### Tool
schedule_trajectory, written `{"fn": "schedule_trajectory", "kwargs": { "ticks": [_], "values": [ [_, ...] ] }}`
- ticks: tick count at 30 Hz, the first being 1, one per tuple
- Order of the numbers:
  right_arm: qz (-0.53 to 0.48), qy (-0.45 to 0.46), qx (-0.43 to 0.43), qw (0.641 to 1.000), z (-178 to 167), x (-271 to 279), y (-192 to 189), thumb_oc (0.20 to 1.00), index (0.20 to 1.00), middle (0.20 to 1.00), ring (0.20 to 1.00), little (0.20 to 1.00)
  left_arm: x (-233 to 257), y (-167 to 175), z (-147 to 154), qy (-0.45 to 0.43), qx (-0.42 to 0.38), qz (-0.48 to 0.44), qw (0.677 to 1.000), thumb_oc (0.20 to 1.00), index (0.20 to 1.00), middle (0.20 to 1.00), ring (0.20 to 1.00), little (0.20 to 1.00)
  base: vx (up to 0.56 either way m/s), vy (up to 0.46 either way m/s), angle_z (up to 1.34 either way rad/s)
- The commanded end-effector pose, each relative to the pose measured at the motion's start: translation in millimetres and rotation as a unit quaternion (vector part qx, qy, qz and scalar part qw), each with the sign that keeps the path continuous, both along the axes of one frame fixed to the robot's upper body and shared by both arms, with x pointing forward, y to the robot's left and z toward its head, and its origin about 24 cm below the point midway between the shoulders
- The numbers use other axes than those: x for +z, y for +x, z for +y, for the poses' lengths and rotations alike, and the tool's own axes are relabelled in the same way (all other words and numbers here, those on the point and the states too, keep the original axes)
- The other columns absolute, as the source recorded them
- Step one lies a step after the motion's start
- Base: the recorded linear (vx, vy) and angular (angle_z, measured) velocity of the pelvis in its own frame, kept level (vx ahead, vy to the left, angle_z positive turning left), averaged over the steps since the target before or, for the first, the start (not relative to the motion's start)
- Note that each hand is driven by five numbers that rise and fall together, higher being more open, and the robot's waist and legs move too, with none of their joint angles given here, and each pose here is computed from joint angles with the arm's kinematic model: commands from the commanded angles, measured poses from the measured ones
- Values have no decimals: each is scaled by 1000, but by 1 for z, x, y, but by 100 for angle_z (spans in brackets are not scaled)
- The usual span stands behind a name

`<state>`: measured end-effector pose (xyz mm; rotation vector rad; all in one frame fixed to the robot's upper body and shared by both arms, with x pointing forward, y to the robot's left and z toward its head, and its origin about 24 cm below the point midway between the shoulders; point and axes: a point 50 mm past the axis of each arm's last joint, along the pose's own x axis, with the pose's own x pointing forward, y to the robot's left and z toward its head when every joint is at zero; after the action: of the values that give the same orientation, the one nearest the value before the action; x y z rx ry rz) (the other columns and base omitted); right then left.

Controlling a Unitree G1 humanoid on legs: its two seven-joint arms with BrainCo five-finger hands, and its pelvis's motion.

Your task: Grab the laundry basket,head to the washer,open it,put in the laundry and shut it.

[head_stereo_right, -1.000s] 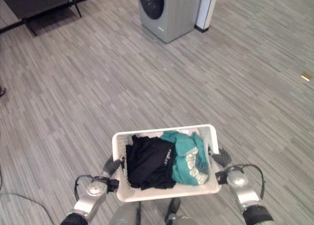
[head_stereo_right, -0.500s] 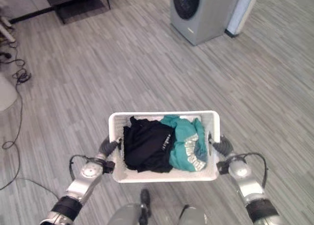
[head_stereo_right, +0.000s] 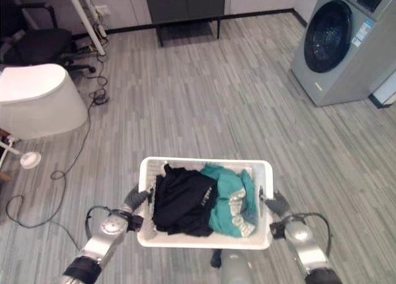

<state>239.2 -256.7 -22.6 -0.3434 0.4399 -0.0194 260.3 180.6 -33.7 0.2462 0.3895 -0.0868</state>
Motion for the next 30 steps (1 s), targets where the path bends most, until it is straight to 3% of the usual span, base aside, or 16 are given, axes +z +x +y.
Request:
{"fn": "schedule_trajectory", "kwargs": {
  "ticks": [1, 9, 15, 21, 30],
  "values": [
    [-88, 4, -27, 996, -26, 38, 14, 200, 200, 200, 200, 200, 45, 11, 68, 60, 72, -90, 992, 200, 200, 200, 200, 200, 383, -292, -64],
    [-146, -4, -46, 988, -41, 66, 19, 200, 200, 200, 200, 200, 52, 11, 76, 70, 75, -97, 990, 200, 200, 200, 200, 200, 432, -84, -77],
    [-180, -31, -78, 980, -66, 90, 19, 200, 200, 200, 200, 200, 78, 19, 102, 100, 102, -131, 981, 200, 200, 200, 200, 200, 459, 112, -50],
    [-167, -32, -87, 982, -68, 84, 23, 200, 200, 200, 200, 200, 95, 18, 112, 109, 114, -165, 974, 200, 200, 200, 200, 200, 503, 178, -65],
    [-154, -46, -69, 985, -48, 91, 61, 200, 200, 200, 200, 200, 120, 24, 120, 103, 131, -208, 964, 200, 200, 200, 200, 200, 408, 72, -39]
  ]
}}
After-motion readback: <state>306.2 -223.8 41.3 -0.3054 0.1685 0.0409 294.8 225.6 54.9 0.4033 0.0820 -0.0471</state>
